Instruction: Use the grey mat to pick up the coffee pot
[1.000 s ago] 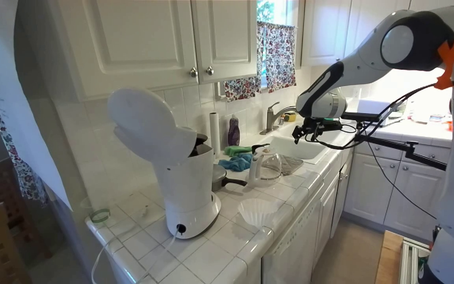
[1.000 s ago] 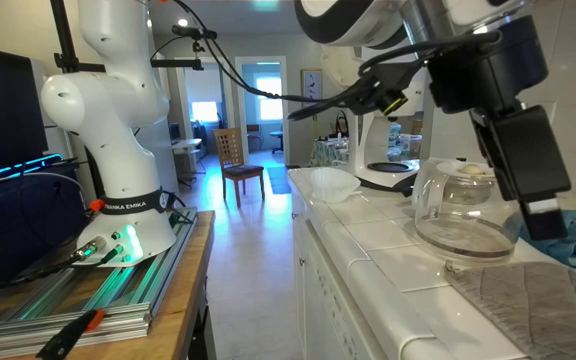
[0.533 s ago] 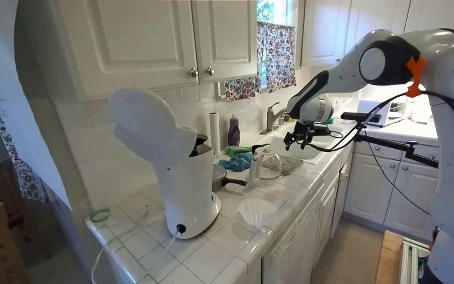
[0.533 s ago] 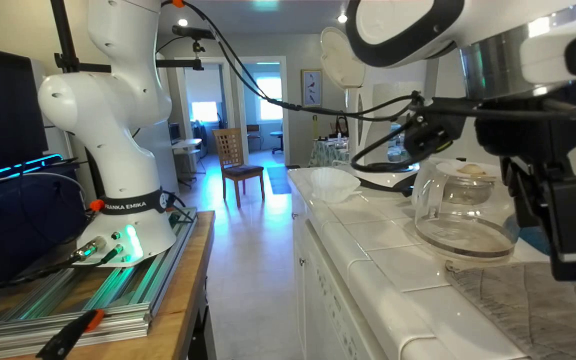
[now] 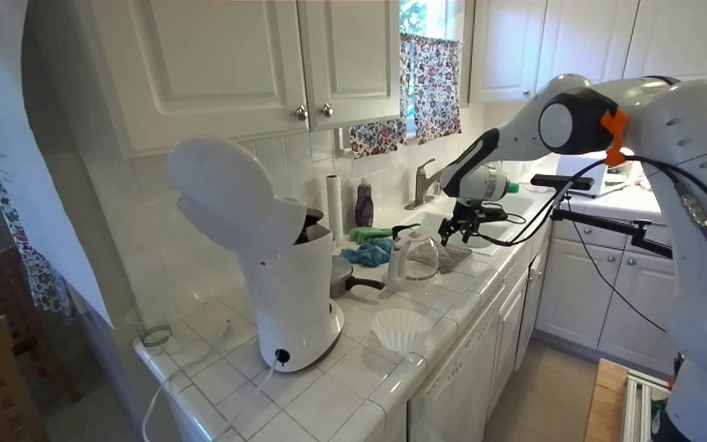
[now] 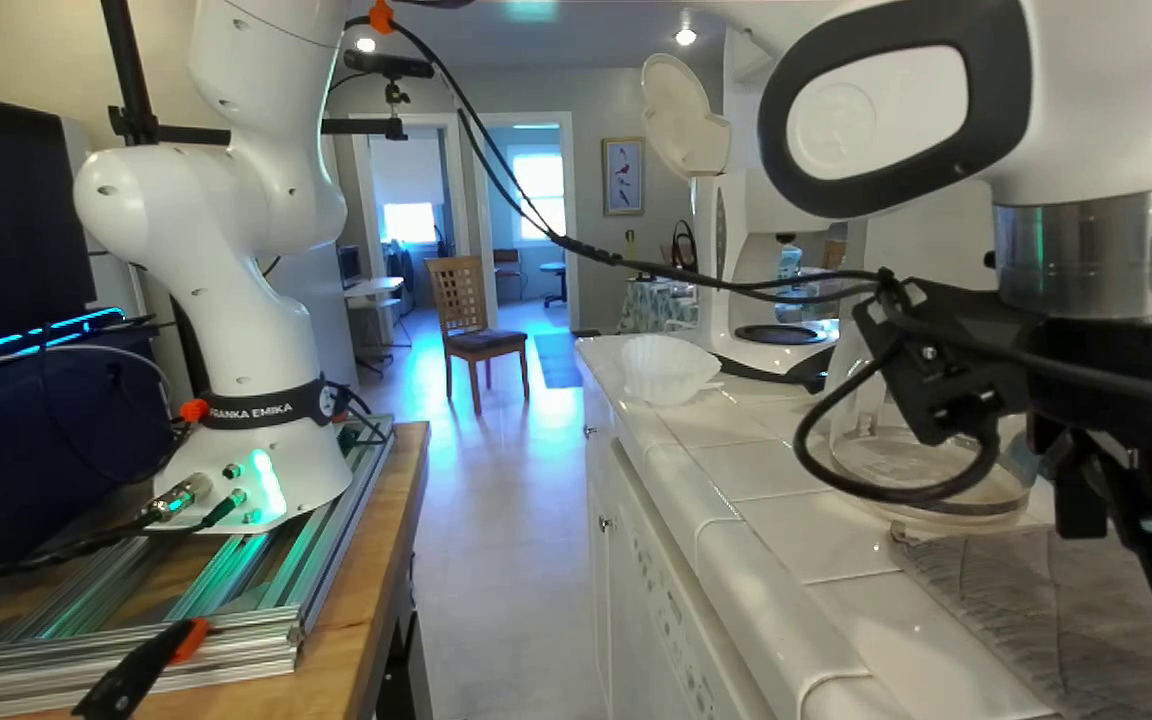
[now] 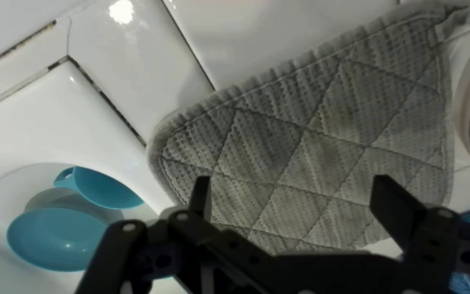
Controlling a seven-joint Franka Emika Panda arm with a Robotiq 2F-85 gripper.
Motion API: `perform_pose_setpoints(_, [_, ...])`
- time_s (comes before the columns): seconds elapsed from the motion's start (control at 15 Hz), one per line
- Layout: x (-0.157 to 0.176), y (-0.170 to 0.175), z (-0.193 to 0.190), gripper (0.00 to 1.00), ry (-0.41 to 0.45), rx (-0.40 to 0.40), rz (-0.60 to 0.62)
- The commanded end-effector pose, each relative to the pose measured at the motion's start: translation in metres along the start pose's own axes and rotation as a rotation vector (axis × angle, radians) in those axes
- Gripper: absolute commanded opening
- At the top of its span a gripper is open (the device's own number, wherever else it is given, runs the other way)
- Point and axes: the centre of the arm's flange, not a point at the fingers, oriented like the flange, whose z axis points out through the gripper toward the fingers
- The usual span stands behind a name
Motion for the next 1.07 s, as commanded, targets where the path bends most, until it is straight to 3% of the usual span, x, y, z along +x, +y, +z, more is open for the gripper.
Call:
perform_pose_setpoints(0.0, [0.024, 0.001, 0.018, 1.00, -0.005, 0.024, -0.055])
perform_pose_setpoints(0.53, [0.028, -0.007, 0.045, 1.00, -0.031, 0.020, -0.102])
perform_pose_setpoints(0.8, [0.027, -0.007, 0.055, 0.59, -0.065, -0.011, -0.130])
perform_pose_setpoints(1.0, [0.031, -0.005, 0.051, 0.39, -0.069, -0.039, -0.150])
